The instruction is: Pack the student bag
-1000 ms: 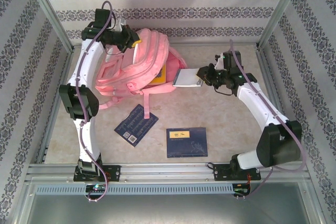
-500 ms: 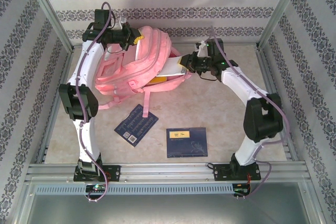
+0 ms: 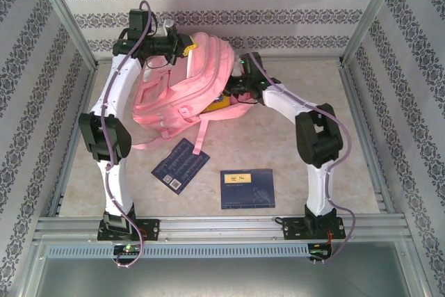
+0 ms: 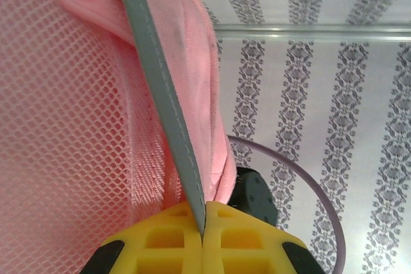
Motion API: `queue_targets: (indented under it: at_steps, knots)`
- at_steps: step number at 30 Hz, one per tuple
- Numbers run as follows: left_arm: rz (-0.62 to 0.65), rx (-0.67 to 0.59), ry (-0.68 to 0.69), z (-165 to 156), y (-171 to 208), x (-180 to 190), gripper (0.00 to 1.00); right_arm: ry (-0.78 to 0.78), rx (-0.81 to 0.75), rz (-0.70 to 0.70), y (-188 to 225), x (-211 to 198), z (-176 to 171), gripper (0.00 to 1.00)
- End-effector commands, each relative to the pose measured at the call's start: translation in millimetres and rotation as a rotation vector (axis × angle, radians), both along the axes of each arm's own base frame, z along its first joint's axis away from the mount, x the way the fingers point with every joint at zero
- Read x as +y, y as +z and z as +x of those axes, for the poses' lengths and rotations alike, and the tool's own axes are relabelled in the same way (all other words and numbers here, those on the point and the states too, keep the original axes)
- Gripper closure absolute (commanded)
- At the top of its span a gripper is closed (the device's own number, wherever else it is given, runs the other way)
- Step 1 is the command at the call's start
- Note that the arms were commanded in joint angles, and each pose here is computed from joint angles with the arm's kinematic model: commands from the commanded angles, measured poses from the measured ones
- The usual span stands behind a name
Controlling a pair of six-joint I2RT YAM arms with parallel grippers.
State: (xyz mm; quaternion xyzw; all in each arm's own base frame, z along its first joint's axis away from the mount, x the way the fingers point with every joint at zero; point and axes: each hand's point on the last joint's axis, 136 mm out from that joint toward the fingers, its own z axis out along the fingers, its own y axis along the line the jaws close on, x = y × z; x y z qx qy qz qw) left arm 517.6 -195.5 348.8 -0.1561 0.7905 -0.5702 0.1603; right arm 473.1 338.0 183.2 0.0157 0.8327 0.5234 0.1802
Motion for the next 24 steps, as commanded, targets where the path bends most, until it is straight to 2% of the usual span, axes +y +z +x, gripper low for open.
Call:
queue_targets:
  at_steps: [1, 3, 5, 6, 8, 14, 17, 24]
  knots:
    - [-0.108, -0.344, -0.191, -41, 113, -35, 1.00, 0.016, -0.010, 0.036, 9, 42, 4, 0.91]
    - [-0.108, -0.346, -0.201, -41, 112, -38, 1.00, -0.001, 0.026, 0.033, -2, 58, 4, 0.75]
    - [-0.103, -0.342, -0.202, -40, 109, -38, 1.00, -0.021, 0.053, 0.018, -12, 66, 3, 0.47]
    - [-0.097, -0.338, -0.202, -39, 106, -38, 1.00, -0.033, 0.048, 0.008, -14, 65, 3, 0.38]
    - [-0.080, -0.330, -0.198, -38, 101, -35, 1.00, -0.055, 0.014, -0.010, -9, 57, 3, 0.30]
    - [0.005, -0.273, -0.129, -28, 76, -10, 1.00, -0.040, -0.067, 0.009, 27, 32, 1, 0.23]
    - [0.037, -0.244, -0.092, -23, 65, 6, 1.00, -0.055, -0.110, -0.013, 42, 15, -2, 0.14]
    - [0.034, -0.234, -0.064, -16, 64, 19, 1.00, -0.109, -0.111, 0.007, 53, -22, -4, 0.12]
